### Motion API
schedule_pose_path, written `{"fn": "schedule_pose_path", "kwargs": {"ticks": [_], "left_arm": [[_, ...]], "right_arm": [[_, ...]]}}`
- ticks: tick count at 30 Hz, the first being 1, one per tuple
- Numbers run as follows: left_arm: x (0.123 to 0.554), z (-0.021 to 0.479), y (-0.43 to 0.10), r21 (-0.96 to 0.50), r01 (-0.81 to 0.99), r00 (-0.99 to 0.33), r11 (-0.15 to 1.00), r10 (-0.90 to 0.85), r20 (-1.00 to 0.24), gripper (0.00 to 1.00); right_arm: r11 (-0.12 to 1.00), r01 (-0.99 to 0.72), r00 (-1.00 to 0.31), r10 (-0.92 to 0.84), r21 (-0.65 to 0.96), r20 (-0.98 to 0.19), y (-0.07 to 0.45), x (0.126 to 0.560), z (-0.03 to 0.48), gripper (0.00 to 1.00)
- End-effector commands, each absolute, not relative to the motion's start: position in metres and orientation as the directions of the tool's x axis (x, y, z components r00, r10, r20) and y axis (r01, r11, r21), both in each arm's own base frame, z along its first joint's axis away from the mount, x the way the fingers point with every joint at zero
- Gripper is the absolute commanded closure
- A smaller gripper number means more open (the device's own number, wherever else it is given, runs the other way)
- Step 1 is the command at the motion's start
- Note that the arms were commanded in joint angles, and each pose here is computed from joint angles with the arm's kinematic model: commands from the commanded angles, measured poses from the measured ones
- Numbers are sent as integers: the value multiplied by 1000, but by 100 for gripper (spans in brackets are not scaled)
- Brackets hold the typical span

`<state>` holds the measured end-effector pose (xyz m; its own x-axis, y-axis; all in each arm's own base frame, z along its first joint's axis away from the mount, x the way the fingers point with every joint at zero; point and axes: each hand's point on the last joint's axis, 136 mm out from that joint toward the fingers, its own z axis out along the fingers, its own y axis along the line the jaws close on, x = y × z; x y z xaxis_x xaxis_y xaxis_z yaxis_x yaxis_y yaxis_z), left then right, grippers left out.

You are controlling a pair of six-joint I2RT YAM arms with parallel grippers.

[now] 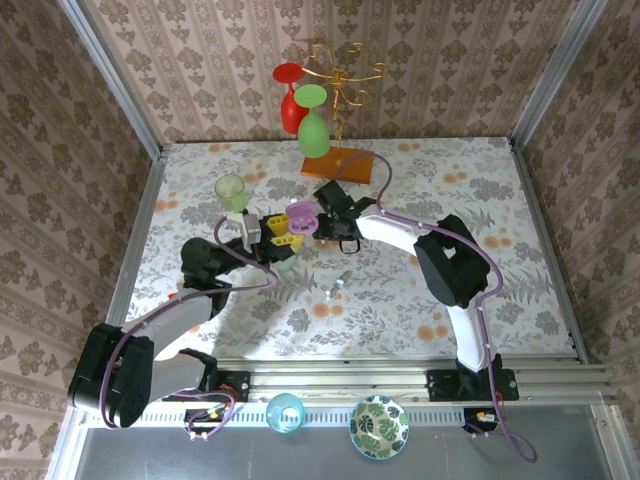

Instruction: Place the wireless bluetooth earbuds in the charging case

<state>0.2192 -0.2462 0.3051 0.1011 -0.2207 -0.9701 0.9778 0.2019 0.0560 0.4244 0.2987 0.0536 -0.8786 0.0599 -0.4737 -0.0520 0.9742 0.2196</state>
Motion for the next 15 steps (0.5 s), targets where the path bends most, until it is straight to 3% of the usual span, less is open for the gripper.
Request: {"fn": "schedule_pose_path", "kwargs": {"ticks": [1, 15], "left_arm": [[208, 314, -245, 101, 978, 145, 184, -244, -959, 81], [205, 314, -246, 105, 980, 145, 169, -243, -959, 81]], "right_arm": [[991, -7, -887, 55, 132, -459, 294, 423, 42, 46], [994, -37, -906, 9, 101, -424, 315, 430, 14, 66]]}}
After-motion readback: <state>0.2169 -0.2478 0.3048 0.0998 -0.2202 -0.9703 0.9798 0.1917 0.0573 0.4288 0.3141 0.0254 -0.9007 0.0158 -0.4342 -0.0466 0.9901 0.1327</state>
